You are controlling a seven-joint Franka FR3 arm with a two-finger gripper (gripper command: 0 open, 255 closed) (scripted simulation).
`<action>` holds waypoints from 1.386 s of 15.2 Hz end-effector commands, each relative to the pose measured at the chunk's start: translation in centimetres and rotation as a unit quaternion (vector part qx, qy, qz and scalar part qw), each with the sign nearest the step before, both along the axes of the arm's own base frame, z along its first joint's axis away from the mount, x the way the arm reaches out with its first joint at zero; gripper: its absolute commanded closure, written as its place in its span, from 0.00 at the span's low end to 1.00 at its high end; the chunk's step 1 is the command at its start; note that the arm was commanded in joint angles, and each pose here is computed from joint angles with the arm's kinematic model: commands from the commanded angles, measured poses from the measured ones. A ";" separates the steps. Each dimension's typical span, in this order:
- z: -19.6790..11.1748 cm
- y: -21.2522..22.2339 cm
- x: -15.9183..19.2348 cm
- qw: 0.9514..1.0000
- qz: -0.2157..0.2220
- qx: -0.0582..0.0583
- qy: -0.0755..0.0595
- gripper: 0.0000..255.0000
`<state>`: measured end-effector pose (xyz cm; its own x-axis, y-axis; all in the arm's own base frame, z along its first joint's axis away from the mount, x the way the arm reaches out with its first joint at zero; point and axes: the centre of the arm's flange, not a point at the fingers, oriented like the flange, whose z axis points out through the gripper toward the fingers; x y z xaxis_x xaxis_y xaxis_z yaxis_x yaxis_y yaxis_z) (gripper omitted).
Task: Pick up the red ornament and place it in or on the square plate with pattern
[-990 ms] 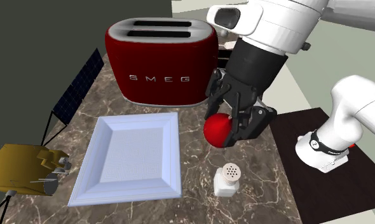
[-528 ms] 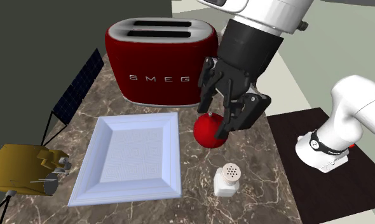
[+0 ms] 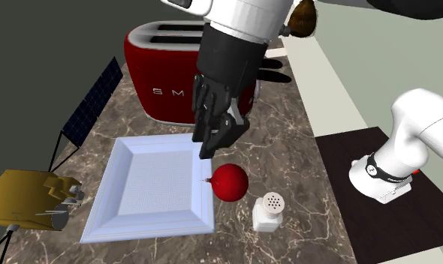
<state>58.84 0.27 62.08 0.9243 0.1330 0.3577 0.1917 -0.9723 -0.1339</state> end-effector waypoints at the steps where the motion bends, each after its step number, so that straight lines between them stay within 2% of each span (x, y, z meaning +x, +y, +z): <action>1: -0.8 0.5 -0.5 1.000 0.010 -0.006 0.008 0.00; 6: -4.9 2.9 -3.3 0.996 0.057 -0.035 0.052 0.00; 14: -8.8 3.5 -2.6 0.996 0.058 -0.036 0.053 0.00; 21: -8.8 3.5 -2.6 0.996 0.058 -0.036 0.053 0.00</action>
<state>56.30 3.60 54.06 0.9301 0.2580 0.2614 0.2892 -0.9532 -0.0882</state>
